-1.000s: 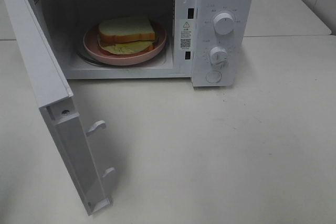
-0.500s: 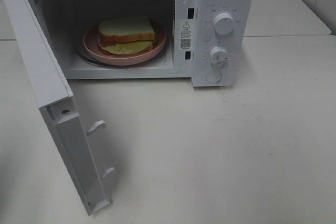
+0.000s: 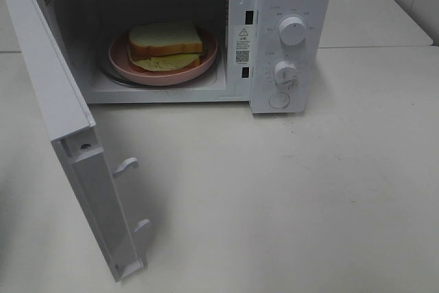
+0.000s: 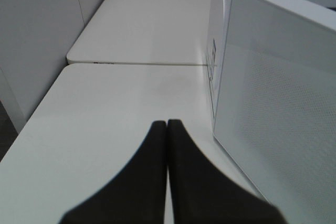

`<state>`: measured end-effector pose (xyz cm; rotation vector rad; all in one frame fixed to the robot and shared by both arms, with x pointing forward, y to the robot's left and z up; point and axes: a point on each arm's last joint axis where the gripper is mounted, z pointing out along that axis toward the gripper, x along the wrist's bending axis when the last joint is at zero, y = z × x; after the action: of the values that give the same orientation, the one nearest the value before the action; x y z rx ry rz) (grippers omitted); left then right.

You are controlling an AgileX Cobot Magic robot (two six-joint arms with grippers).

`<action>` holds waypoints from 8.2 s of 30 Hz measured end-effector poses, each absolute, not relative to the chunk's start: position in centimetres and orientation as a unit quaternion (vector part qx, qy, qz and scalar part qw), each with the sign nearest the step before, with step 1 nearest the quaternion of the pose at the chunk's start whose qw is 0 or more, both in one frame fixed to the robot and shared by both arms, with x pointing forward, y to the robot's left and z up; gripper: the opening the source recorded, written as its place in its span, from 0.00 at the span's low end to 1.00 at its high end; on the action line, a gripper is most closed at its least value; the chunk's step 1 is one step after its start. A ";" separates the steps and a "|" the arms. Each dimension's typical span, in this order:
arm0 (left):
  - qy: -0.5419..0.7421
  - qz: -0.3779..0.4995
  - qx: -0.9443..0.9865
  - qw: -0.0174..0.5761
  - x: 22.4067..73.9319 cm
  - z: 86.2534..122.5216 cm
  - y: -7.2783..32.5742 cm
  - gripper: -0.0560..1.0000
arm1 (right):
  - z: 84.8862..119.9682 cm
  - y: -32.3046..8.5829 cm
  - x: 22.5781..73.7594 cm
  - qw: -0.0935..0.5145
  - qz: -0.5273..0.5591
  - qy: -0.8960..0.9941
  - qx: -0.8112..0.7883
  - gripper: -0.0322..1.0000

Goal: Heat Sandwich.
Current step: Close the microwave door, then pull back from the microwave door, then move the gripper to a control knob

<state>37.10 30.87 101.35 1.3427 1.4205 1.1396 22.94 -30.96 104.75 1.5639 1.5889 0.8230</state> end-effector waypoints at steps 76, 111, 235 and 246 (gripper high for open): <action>0.426 0.348 0.636 0.541 44.5 97.5 17.8 0.06 | 104.7 -31.0 22.9 0.373 0.321 0.620 0.611 0.77; 0.431 0.348 0.618 0.558 51.0 97.7 5.7 0.06 | 104.7 -31.0 22.9 0.373 0.321 0.620 0.611 0.77; 0.656 0.119 0.720 0.194 44.0 109.5 27.8 0.98 | 104.7 -31.0 22.9 0.373 0.321 0.620 0.611 0.77; 0.652 0.137 0.720 0.193 38.0 107.3 28.6 0.99 | 104.7 -31.0 22.9 0.373 0.321 0.620 0.611 0.77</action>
<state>37.99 28.61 107.31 2.0216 1.8293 0.3836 22.94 -30.96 104.75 1.5639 1.5889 0.8230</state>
